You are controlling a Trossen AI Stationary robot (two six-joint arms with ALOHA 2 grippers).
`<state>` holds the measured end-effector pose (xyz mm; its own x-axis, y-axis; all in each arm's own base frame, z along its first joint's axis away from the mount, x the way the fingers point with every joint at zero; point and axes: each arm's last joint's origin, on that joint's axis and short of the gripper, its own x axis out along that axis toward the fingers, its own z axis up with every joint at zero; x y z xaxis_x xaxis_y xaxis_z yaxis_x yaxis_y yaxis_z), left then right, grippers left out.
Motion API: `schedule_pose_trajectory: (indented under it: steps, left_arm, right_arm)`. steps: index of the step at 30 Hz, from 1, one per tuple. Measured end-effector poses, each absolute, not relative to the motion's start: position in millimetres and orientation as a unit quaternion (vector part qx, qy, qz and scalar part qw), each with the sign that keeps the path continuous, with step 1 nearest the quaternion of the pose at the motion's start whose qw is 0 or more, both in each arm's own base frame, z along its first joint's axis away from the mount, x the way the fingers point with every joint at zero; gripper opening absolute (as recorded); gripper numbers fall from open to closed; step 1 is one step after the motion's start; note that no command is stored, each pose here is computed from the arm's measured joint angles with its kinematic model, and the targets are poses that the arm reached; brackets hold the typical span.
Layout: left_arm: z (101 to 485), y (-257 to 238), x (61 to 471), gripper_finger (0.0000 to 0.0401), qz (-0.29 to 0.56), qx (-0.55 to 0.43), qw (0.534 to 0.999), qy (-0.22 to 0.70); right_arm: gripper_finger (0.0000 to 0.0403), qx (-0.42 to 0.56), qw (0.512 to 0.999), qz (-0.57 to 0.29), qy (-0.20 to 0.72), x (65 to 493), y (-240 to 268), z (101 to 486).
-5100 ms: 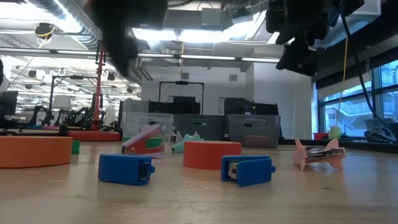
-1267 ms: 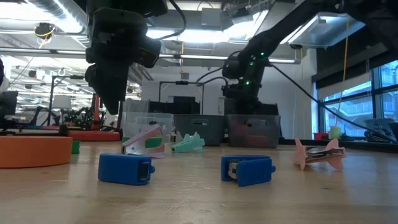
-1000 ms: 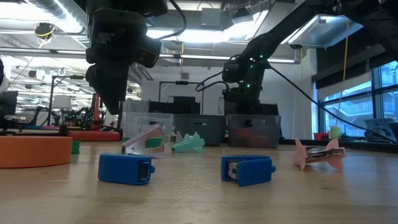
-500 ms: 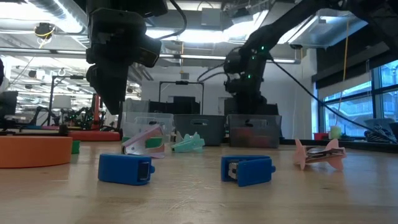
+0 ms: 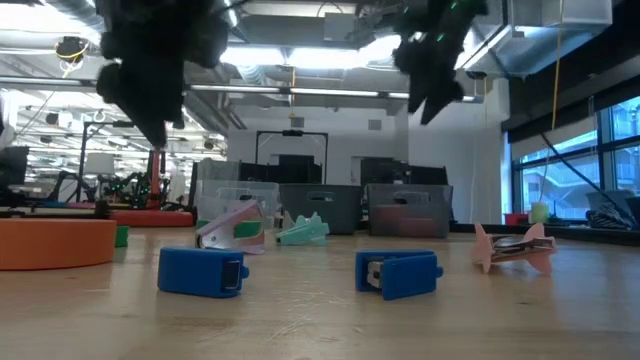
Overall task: Pick and place Stapler, Stapler remover, tape
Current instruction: Put the green stapler into the blue bin
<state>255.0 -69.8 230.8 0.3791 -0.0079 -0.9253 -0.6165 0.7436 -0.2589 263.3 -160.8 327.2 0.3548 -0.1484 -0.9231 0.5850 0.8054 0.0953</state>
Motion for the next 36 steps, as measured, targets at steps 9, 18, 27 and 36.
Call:
schedule_pose_trajectory:
  steps: [9, 18, 27, 36]
  left_arm:
    - [224, -88, 248, 0.0244, 0.203, -0.277, 0.766, 0.543]
    - [202, -85, 247, 0.0244, 0.224, -0.221, 0.723, 0.615]
    - [178, -81, 257, 0.0244, 0.238, -0.186, 0.700, 0.647]
    - [157, -76, 272, 0.0244, 0.223, -0.191, 0.692, 0.660]
  right_arm:
    - [0.0284, 0.224, 0.814, -0.240, 0.479, 228, -104, 333]
    - [0.0285, 0.247, 0.809, -0.237, 0.478, 219, -85, 301]
    - [0.0285, 0.244, 0.818, -0.220, 0.473, 225, -77, 296]
    - [0.0285, 0.239, 0.829, -0.213, 0.458, 228, -76, 304]
